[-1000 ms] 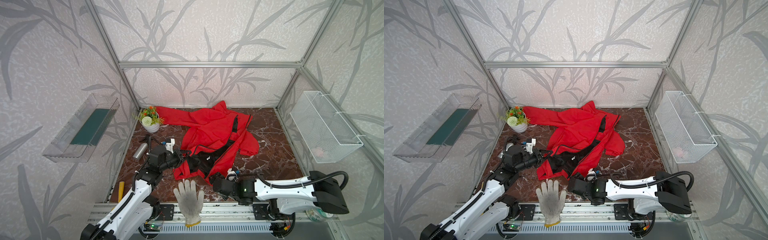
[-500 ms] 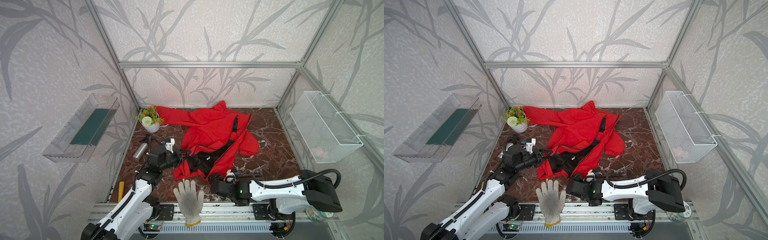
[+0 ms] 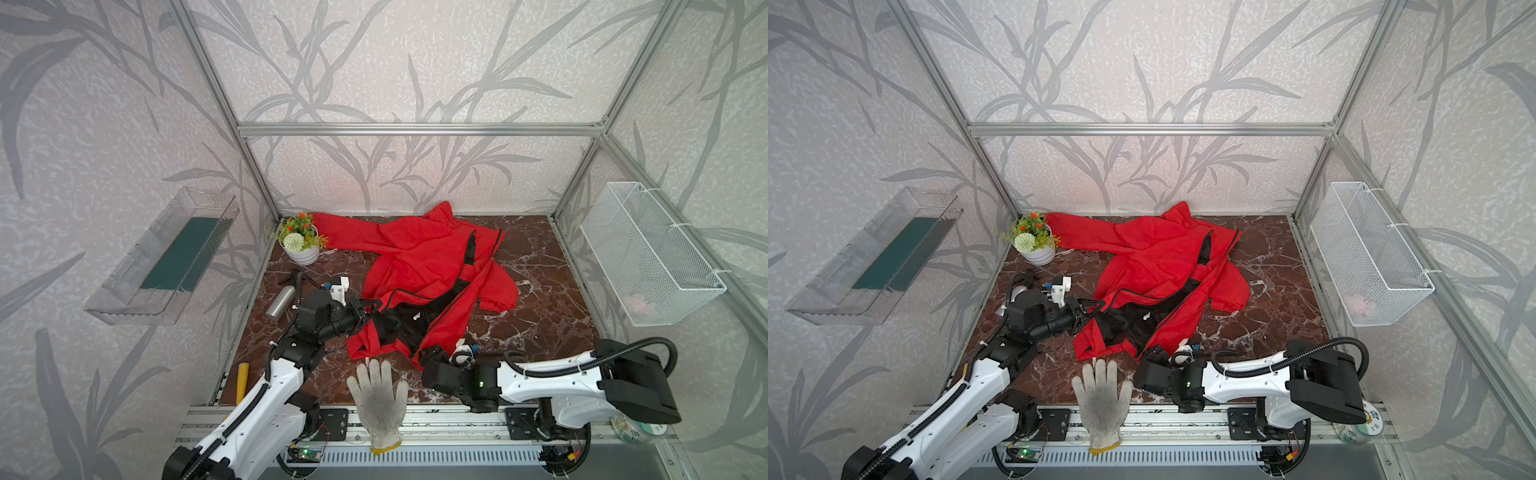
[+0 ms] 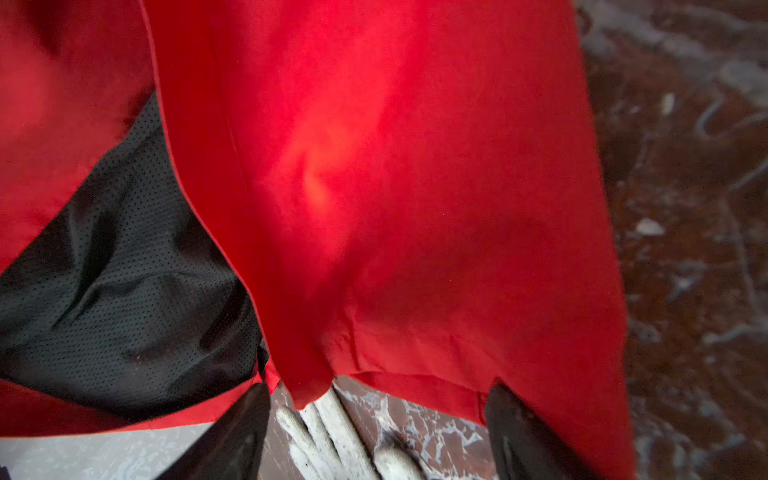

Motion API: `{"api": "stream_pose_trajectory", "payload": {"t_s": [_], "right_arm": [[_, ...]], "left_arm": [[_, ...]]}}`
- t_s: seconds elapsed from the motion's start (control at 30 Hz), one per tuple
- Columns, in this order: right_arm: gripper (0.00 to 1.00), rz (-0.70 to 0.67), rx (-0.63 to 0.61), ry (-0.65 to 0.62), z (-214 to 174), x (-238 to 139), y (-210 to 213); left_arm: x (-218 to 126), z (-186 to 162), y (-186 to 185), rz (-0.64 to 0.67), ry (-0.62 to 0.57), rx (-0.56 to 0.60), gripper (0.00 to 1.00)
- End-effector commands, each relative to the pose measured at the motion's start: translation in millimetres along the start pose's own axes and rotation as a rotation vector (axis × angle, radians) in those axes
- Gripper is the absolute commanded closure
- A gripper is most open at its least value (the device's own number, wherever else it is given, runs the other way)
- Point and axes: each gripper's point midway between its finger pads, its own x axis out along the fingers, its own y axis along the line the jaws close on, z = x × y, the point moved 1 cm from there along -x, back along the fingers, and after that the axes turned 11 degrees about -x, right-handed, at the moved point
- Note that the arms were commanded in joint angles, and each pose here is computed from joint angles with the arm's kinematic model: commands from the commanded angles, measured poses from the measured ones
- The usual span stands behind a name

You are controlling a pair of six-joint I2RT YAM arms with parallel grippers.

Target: Zip up the jacket

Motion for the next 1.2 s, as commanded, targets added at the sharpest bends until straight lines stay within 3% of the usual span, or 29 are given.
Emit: {"api": "stream_pose_trajectory", "payload": {"t_s": [0.0,0.33,0.67,0.9,1.17], "right_arm": [[0.24,-0.001,0.000,-0.030,7,5,-2],[0.45,-0.033,-0.002,-0.022,8,24,-8],[0.63,-0.172,0.020,-0.064,15,26,-34],[0.86,-0.221,-0.016,-0.122,35,18,-46],[0.87,-0.315,-0.019,-0.187,81,5,-82]], "left_arm": [[-1,0,-3,-0.016,0.002,0.002,1.00],[-4,1,-5,-0.016,-0.005,0.005,1.00],[-8,1,-1,-0.007,-0.020,0.003,1.00],[-11,1,-1,-0.004,-0.030,0.003,1.00],[-10,0,3,0.005,-0.022,-0.004,1.00]]}}
